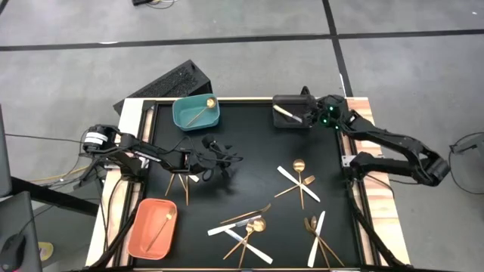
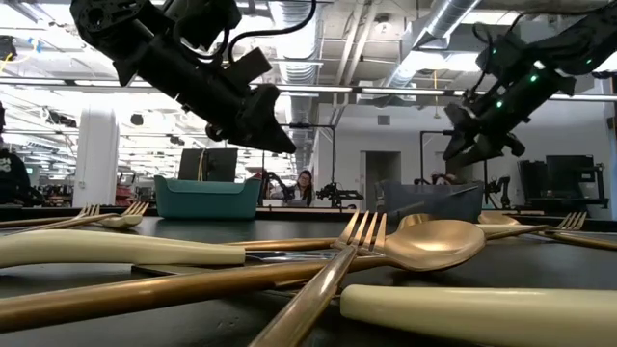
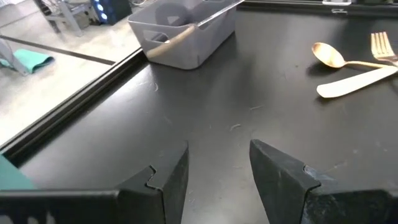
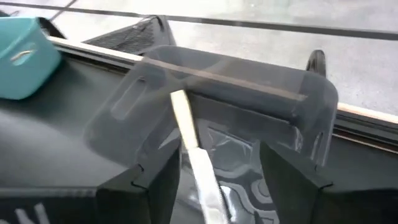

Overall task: Sort silverware by color (type)
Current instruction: Put the gold fork into the orange bin

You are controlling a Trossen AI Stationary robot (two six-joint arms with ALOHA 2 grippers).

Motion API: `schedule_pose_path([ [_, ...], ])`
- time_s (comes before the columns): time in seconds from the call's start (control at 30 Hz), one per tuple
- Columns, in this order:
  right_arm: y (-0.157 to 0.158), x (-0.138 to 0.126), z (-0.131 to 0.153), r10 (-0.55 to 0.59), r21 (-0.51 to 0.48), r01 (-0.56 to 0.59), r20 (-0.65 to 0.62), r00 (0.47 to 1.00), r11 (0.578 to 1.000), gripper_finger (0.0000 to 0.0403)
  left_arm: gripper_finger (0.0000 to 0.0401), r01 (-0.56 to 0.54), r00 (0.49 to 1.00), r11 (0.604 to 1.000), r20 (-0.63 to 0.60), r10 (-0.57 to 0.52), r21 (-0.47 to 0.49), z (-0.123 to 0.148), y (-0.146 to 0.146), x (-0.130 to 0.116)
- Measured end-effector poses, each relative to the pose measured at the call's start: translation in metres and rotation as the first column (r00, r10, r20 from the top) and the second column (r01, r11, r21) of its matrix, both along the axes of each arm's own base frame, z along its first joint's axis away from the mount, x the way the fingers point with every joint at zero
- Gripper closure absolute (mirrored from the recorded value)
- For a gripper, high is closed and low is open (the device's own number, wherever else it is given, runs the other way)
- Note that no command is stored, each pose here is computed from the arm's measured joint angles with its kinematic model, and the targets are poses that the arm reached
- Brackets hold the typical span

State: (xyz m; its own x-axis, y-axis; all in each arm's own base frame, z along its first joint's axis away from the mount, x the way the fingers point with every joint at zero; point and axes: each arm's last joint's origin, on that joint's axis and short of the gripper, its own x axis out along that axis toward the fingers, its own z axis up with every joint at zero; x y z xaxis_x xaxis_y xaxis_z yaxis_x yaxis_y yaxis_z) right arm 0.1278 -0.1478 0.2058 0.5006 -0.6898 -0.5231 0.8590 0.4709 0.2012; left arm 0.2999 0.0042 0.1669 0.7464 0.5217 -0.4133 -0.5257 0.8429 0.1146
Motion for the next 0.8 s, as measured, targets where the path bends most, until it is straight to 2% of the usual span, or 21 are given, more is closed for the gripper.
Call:
schedule_pose_path([
  [0.17, 0.031, 0.01, 0.013, 0.181, -0.011, -0.181, 0.058, 0.982, 0.983, 0.0172, 0.0241, 0.081, 0.997, 0.995, 0.005, -0.081, -0.052, -0.001, -0.004, 0.001],
  [0.3, 0.066, 0.022, 0.021, 0.358, -0.025, -0.358, 0.105, 0.928, 0.934, 0.0181, 0.0241, 0.23, 0.973, 0.964, 0.012, -0.23, -0.135, -0.002, -0.018, 0.002],
  [0.4, 0.091, 0.032, 0.023, 0.438, -0.072, -0.432, 0.138, 0.888, 0.899, 0.0185, 0.0241, 0.278, 0.96, 0.945, 0.02, -0.279, -0.171, -0.003, -0.03, 0.001],
  [0.5, 0.115, 0.042, 0.018, 0.485, -0.137, -0.468, 0.159, 0.86, 0.873, 0.0188, 0.0241, 0.272, 0.962, 0.947, 0.019, -0.272, -0.169, -0.003, -0.042, -0.001],
  [0.63, 0.143, 0.053, 0.01, 0.536, -0.219, -0.497, 0.196, 0.821, 0.84, 0.0188, 0.0241, 0.195, 0.981, 0.97, 0.022, -0.194, -0.147, -0.004, -0.05, -0.004],
  [0.8, 0.167, 0.067, -0.002, 0.628, -0.239, -0.587, 0.168, 0.76, 0.774, 0.0188, 0.0241, 0.156, 0.988, 0.98, 0.031, -0.153, -0.125, -0.003, -0.051, -0.005],
])
